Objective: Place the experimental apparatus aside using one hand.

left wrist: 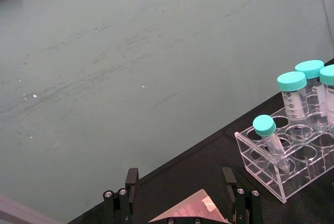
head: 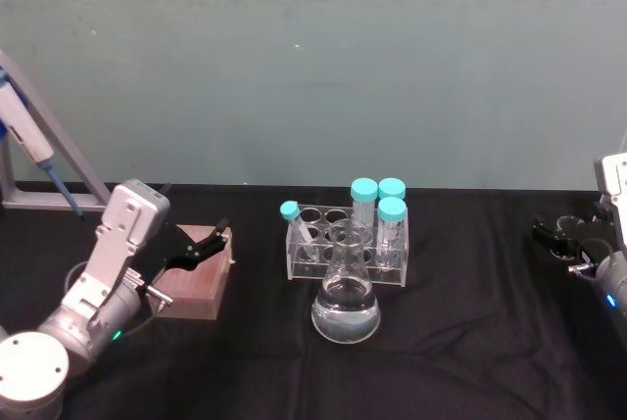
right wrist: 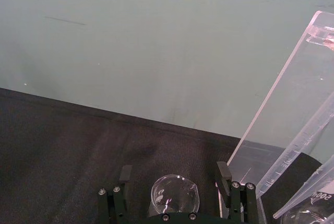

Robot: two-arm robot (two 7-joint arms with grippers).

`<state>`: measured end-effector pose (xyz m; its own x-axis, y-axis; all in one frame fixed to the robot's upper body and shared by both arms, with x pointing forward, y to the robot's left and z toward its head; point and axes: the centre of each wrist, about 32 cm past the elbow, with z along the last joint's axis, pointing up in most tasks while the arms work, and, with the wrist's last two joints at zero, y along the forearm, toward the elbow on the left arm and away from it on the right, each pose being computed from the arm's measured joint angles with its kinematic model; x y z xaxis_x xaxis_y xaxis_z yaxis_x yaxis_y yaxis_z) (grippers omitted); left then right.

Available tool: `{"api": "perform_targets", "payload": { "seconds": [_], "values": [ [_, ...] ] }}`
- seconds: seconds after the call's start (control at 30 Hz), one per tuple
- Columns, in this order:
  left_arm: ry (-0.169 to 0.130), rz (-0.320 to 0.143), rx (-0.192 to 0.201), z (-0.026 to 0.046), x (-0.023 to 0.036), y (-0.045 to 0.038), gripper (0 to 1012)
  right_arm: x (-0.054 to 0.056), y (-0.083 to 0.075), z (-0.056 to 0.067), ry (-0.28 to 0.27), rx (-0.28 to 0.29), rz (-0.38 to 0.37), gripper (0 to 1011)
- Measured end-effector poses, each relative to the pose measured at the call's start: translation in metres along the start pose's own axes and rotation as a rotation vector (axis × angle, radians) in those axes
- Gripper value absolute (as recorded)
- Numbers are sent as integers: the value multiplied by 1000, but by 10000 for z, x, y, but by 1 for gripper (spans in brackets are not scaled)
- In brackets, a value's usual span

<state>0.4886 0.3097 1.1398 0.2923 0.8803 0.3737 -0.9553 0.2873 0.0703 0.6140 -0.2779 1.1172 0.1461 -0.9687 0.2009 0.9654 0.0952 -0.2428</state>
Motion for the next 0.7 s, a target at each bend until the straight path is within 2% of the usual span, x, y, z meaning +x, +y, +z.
{"api": "perform_targets", "payload": {
  "seconds": [0.23, 0.7],
  "values": [
    [0, 0, 0, 0, 0, 0, 1000, 0, 0, 0, 0, 0, 0, 1002],
    [0, 0, 0, 0, 0, 0, 1000, -10, -196, 111, -30, 134, 42, 1002]
  ]
}}
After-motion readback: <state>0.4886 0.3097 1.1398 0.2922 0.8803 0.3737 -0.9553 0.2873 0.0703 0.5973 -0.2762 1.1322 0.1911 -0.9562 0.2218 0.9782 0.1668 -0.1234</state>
